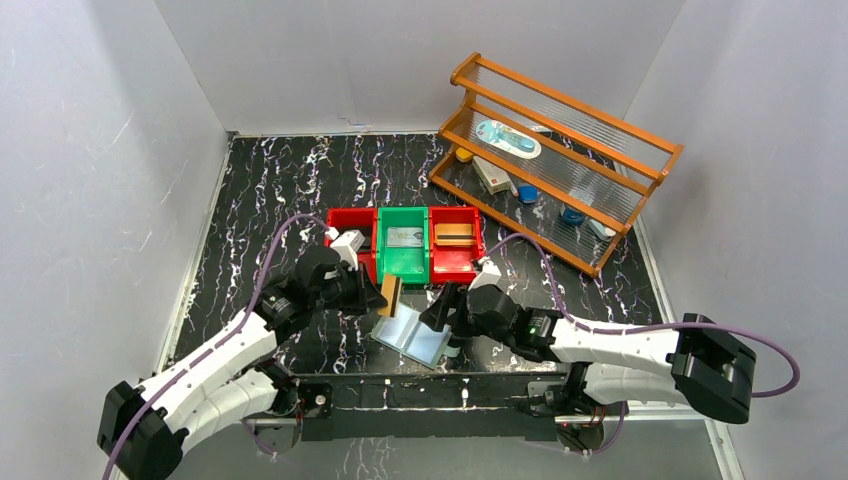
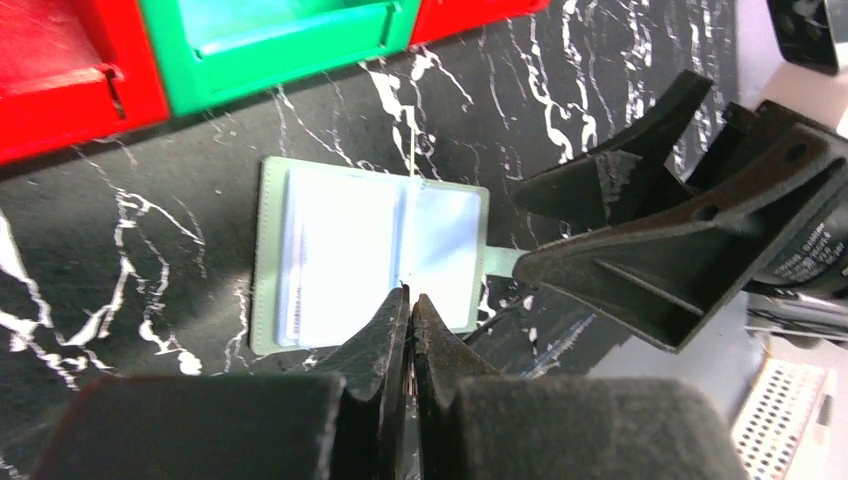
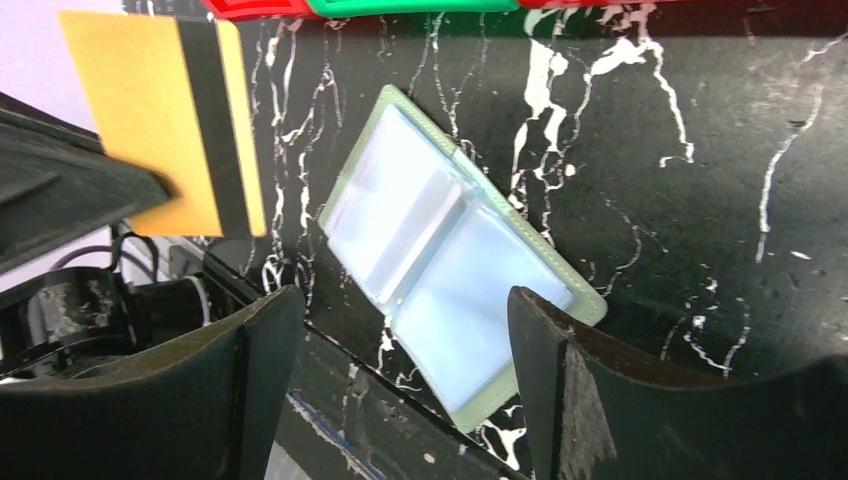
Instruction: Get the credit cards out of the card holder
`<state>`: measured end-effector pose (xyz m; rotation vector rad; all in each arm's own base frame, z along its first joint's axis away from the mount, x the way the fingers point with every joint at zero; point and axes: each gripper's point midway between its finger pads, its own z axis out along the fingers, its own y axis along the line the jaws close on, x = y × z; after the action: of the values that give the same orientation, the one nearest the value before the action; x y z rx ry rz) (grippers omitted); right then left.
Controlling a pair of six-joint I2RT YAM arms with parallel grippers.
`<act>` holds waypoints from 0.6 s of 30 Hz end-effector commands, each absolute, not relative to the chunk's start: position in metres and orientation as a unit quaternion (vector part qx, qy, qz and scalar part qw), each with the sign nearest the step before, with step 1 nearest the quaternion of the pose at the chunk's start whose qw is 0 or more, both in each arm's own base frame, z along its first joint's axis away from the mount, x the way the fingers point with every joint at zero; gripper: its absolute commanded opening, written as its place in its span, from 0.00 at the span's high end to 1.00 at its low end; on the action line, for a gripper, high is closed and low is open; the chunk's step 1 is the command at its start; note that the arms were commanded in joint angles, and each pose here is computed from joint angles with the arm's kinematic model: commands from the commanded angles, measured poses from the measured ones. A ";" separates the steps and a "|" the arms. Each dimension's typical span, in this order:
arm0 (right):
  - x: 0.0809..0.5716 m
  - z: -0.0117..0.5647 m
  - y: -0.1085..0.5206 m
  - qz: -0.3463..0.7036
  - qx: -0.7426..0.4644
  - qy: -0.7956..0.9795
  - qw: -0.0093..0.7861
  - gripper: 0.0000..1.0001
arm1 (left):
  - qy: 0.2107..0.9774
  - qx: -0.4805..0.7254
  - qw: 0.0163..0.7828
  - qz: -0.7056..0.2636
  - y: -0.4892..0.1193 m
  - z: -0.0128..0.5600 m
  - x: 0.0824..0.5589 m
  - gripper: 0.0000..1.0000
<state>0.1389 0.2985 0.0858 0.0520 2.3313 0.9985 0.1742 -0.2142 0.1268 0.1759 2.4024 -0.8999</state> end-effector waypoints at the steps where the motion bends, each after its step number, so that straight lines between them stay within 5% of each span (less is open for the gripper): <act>1: 0.142 0.123 0.317 0.458 0.030 0.830 0.316 0.20 | 0.871 0.070 0.265 -0.407 -0.227 0.135 0.156 1.00; 18: 0.133 0.150 0.323 0.608 0.008 0.745 0.275 0.40 | 0.800 0.071 0.229 -0.549 -0.257 0.159 0.133 1.00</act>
<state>0.1389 0.3114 0.1134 0.0828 2.1343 1.4118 0.1388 -0.2462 0.1358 0.1664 2.2915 -1.3587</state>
